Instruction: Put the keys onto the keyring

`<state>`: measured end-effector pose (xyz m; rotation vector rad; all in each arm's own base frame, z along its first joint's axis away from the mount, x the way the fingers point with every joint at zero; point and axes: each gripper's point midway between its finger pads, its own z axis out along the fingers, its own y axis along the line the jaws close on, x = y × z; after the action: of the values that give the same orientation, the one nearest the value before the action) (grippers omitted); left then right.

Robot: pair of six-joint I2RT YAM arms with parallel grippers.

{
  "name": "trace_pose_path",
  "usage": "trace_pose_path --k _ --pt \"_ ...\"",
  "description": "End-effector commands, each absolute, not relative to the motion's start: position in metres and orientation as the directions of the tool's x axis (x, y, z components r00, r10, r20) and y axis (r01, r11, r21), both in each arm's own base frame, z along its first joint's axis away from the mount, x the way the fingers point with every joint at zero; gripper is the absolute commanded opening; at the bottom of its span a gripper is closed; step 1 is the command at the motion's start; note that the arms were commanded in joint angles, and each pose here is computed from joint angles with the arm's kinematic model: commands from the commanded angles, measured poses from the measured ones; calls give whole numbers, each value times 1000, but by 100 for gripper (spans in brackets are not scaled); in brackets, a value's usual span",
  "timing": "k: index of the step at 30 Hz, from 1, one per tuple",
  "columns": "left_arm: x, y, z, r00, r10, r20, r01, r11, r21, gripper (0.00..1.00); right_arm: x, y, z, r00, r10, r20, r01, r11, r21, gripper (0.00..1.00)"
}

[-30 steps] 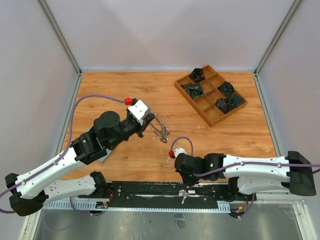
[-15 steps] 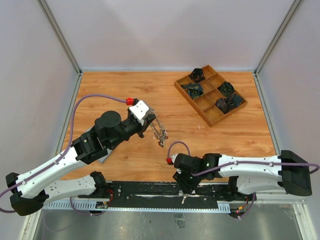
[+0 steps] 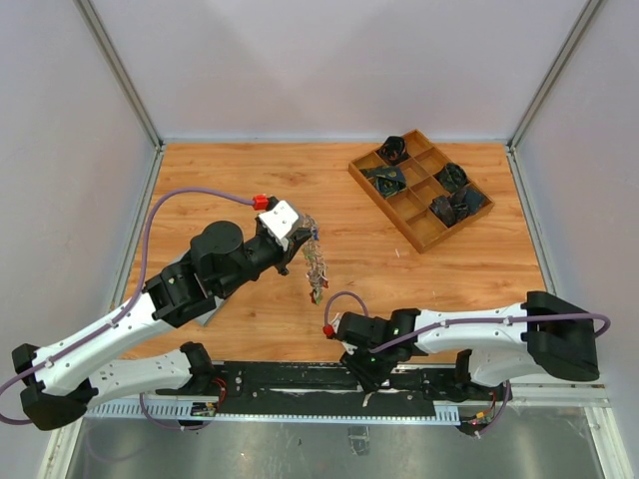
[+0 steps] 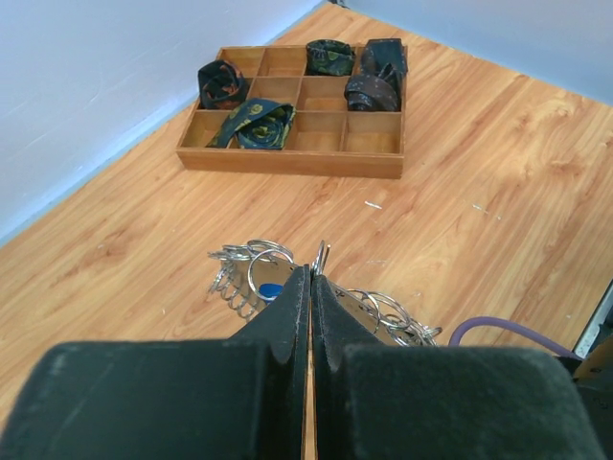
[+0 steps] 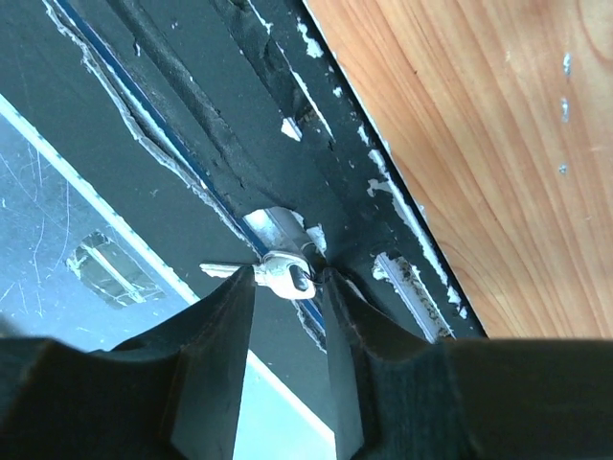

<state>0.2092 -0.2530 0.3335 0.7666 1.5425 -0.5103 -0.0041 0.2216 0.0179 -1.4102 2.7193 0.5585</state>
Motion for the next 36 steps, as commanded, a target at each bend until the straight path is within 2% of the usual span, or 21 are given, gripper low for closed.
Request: trace_pose_path --k 1,6,16,25,28,29,31,36 --pt "210 -256 363 51 83 -995 723 685 94 1 -8 219 11 -571 -803 -171 -809 513 288 34" --pt "209 -253 364 52 82 -995 718 689 94 1 -7 211 5 -579 -804 -138 -804 535 259 28" --pt "210 -253 364 54 79 -995 718 690 94 0 4 212 20 -598 -777 -198 -799 559 222 2" --pt "209 -252 364 57 82 -995 716 691 98 0 38 220 56 -639 -684 -352 -765 615 193 1" --pt "209 -251 364 54 81 -995 715 692 96 0 41 221 61 -642 -672 -369 -763 607 222 1" --pt "209 -251 364 54 80 -995 716 692 95 1 38 220 59 -640 -678 -362 -766 600 230 4" --pt "209 -251 363 53 81 -995 716 692 94 0 29 217 54 -630 -708 -318 -776 580 248 18" --pt "209 -254 362 53 80 -995 720 687 94 0 8 213 38 -589 -776 -227 -806 542 237 38"
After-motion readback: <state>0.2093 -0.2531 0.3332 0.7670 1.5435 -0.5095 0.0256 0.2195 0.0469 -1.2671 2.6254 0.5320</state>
